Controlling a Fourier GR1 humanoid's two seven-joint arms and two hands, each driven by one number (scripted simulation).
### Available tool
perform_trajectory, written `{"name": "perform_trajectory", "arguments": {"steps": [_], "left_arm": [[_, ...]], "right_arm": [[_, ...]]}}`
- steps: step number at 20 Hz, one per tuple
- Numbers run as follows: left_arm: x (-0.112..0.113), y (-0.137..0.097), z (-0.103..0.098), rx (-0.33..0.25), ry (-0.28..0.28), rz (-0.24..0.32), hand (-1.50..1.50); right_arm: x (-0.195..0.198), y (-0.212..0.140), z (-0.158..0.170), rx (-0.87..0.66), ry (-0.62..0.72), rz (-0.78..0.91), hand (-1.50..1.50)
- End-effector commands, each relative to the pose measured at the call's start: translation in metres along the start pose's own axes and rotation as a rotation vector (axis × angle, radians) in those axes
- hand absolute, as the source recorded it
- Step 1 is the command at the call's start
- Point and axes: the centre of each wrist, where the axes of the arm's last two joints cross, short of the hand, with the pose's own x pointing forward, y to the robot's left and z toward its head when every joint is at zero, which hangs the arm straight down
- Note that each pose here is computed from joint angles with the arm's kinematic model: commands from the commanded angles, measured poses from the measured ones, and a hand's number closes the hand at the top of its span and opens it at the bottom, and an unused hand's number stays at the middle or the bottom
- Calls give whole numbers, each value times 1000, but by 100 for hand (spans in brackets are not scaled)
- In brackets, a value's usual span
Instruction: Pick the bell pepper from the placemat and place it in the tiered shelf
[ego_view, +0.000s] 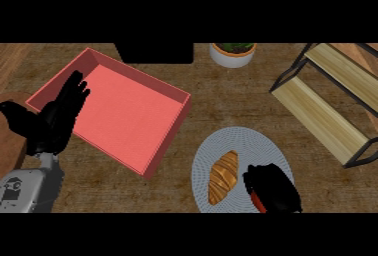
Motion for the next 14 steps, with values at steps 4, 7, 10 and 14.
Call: {"name": "perform_trajectory", "arguments": {"steps": [4, 7, 10, 14], "left_arm": [[-3, 2, -5, -5, 8, 7, 0], [-1, -6, 5, -2, 12, 17, 0], [12, 4, -6, 14, -10, -2, 0], [0, 8, -1, 13, 14, 12, 0]], "right_arm": [[102, 14, 45, -55, -128, -184, 150], [102, -15, 76, -159, -159, -279, 150], [101, -41, 88, -314, -227, -505, 150], [96, -73, 131, -517, -224, -599, 150]]}}
